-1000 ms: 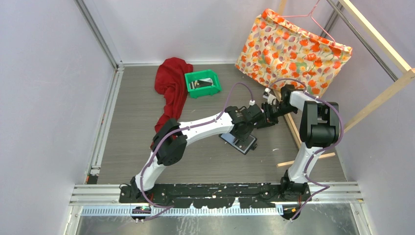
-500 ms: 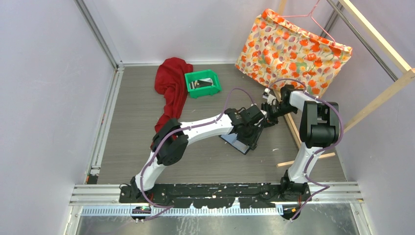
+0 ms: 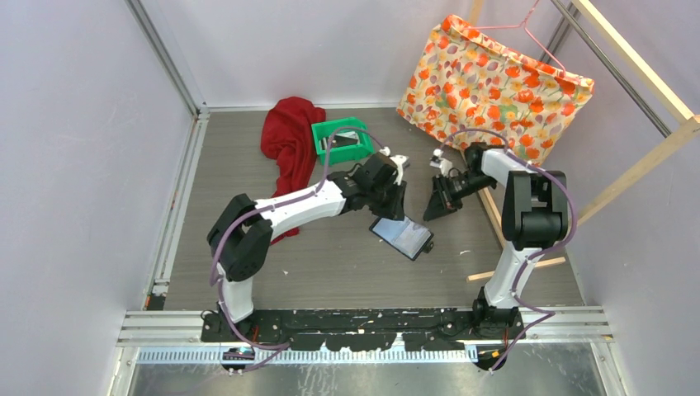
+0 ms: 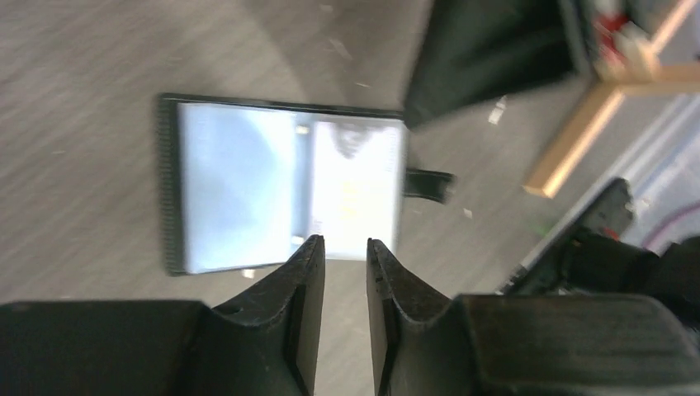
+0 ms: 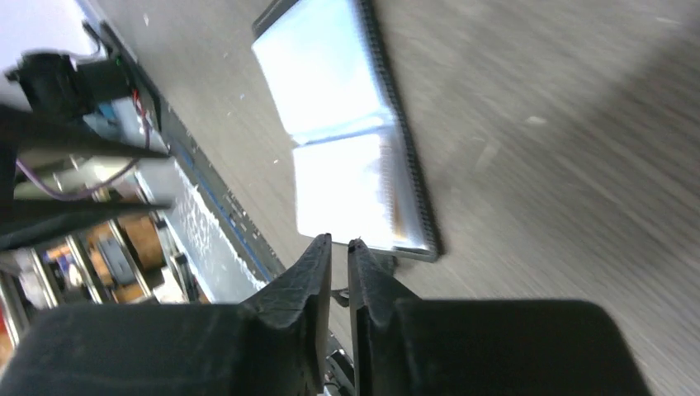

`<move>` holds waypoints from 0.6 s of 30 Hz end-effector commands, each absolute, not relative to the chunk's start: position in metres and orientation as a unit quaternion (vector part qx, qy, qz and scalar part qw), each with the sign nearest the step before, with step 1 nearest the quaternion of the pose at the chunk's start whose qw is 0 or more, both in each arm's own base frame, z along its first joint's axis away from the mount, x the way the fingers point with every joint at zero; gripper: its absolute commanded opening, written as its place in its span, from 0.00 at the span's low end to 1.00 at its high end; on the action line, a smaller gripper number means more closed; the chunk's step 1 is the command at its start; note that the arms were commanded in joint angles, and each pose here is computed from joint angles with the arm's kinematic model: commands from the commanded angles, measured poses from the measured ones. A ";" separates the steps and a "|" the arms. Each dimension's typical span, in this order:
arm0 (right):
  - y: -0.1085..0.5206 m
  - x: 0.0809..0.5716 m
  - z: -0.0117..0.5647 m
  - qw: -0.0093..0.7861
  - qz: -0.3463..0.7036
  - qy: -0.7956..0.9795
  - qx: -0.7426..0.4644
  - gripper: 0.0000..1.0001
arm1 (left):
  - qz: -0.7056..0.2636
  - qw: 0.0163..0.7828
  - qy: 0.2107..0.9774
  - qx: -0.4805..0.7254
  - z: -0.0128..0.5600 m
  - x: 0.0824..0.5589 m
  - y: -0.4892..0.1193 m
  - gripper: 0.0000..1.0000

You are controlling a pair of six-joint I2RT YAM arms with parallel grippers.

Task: Put the credit cards into the card holder
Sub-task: Open the card holder at the center of the board.

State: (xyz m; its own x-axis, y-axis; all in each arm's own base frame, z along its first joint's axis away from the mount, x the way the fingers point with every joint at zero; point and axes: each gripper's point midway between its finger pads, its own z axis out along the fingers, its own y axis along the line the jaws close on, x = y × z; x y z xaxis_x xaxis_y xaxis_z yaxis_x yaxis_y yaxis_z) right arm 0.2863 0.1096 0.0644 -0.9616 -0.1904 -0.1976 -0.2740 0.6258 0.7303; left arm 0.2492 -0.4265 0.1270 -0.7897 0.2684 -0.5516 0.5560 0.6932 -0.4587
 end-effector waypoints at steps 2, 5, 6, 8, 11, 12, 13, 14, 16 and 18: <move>0.149 0.260 0.074 0.008 0.414 0.880 -0.235 0.15 | -0.282 0.265 0.891 0.237 0.096 0.275 -0.416 0.26; 0.143 0.255 0.055 -0.020 0.369 0.896 -0.247 0.13 | -0.263 0.273 0.893 0.241 0.080 0.281 -0.413 0.26; 0.139 0.255 0.049 -0.030 0.353 0.902 -0.246 0.13 | -0.256 0.274 0.895 0.241 0.074 0.282 -0.411 0.26; 0.129 0.254 0.032 -0.056 0.317 0.917 -0.235 0.12 | -0.242 0.268 0.901 0.240 0.058 0.284 -0.409 0.28; 0.124 0.255 0.017 -0.078 0.282 0.928 -0.231 0.12 | -0.222 0.255 0.914 0.223 0.039 0.281 -0.399 0.29; 0.122 0.259 0.015 -0.075 0.269 0.933 -0.228 0.12 | -0.217 0.251 0.919 0.213 0.035 0.278 -0.395 0.29; 0.119 0.264 0.012 -0.069 0.255 0.937 -0.227 0.12 | -0.213 0.248 0.923 0.203 0.032 0.275 -0.390 0.29; 0.117 0.270 0.012 -0.061 0.245 0.941 -0.226 0.12 | -0.216 0.245 0.926 0.189 0.032 0.272 -0.387 0.29; 0.115 0.280 0.012 -0.047 0.232 0.944 -0.229 0.13 | -0.218 0.229 0.935 0.161 0.022 0.260 -0.376 0.29; 0.115 0.287 0.013 -0.037 0.228 0.945 -0.233 0.14 | -0.242 0.207 0.938 0.133 0.019 0.246 -0.377 0.29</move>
